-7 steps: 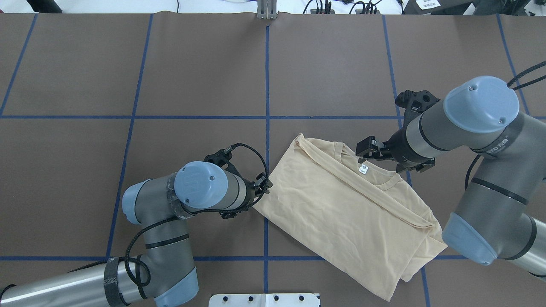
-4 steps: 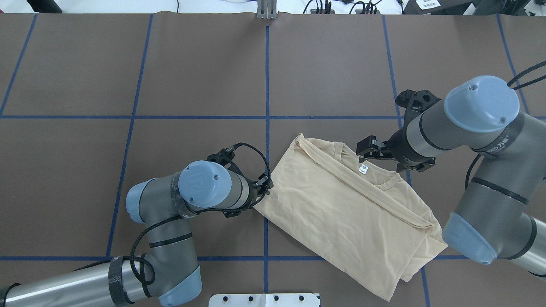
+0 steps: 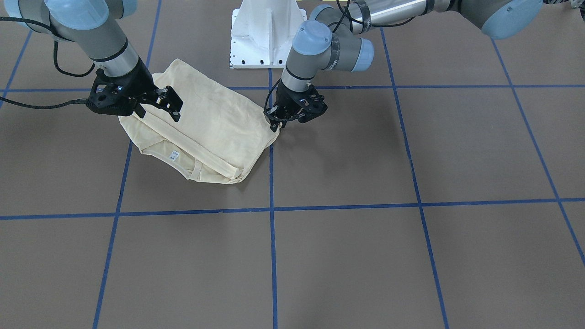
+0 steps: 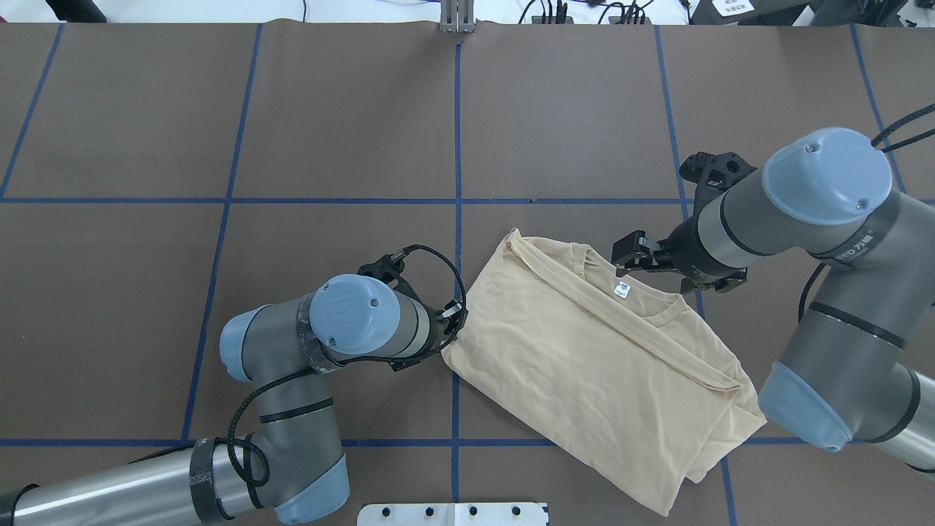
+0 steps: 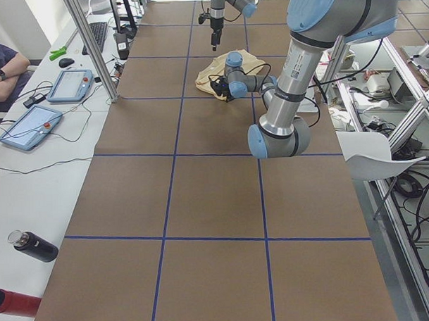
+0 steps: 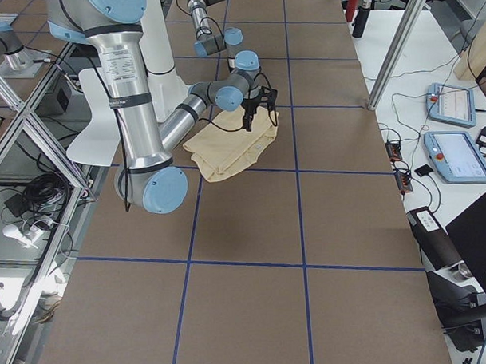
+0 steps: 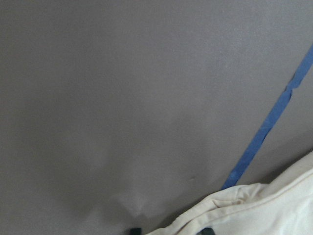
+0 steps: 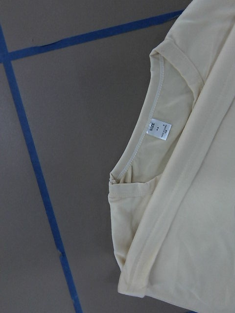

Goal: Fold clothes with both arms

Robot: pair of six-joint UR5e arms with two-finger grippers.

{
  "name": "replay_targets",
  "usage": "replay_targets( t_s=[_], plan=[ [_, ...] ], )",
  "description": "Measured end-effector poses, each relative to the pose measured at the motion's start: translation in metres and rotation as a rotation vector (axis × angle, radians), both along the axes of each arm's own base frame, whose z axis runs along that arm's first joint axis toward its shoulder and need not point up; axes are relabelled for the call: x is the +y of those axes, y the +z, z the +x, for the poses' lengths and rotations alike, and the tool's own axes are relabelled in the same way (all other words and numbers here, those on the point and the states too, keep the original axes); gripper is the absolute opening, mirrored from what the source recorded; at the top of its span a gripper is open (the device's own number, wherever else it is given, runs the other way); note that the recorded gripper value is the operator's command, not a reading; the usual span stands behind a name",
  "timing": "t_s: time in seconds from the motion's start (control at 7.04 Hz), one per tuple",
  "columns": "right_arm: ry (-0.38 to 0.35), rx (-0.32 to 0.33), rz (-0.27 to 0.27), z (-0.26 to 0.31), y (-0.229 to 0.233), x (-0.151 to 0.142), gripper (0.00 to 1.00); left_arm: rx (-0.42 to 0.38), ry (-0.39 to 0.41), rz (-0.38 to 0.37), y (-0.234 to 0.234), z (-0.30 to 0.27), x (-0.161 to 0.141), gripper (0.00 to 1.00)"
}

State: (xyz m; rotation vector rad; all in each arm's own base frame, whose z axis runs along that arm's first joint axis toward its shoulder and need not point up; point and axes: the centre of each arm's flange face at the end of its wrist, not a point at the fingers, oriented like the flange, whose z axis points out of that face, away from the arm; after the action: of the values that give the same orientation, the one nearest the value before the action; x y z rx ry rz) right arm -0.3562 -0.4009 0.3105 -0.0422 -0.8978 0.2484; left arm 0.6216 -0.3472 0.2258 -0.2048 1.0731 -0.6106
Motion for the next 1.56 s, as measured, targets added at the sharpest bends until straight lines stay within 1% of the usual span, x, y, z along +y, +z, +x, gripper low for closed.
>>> replay_targets(
  t_s=[0.28, 0.43, 0.57, 0.99, 1.28, 1.56],
  plan=[
    [0.002, 0.0, -0.001, 0.001, 0.001, -0.001, 1.0, 0.008, 0.0, -0.004, -0.01, 0.0, -0.001, 0.0],
    [0.001, 0.001, 0.003, 0.003, 0.001, -0.002, 1.0, 0.009, -0.01, -0.008, -0.014, -0.003, -0.007, 0.0],
    [-0.004, 0.001, 0.017, 0.006, 0.001, -0.005, 1.0, 0.009, -0.035, -0.011, -0.017, -0.011, -0.022, 0.0],
    [-0.039, 0.01, 0.093, 0.017, 0.001, -0.014, 1.0, -0.016, -0.123, -0.019, -0.011, -0.048, -0.085, 0.0],
    [-0.029, 0.017, 0.105, 0.025, 0.003, -0.022, 1.0, -0.045, -0.161, -0.015, -0.006, -0.06, -0.125, 0.0],
    [-0.018, 0.027, 0.101, 0.027, 0.008, -0.028, 1.0, -0.08, -0.203, -0.009, -0.004, -0.063, -0.173, 0.0]
  ],
)
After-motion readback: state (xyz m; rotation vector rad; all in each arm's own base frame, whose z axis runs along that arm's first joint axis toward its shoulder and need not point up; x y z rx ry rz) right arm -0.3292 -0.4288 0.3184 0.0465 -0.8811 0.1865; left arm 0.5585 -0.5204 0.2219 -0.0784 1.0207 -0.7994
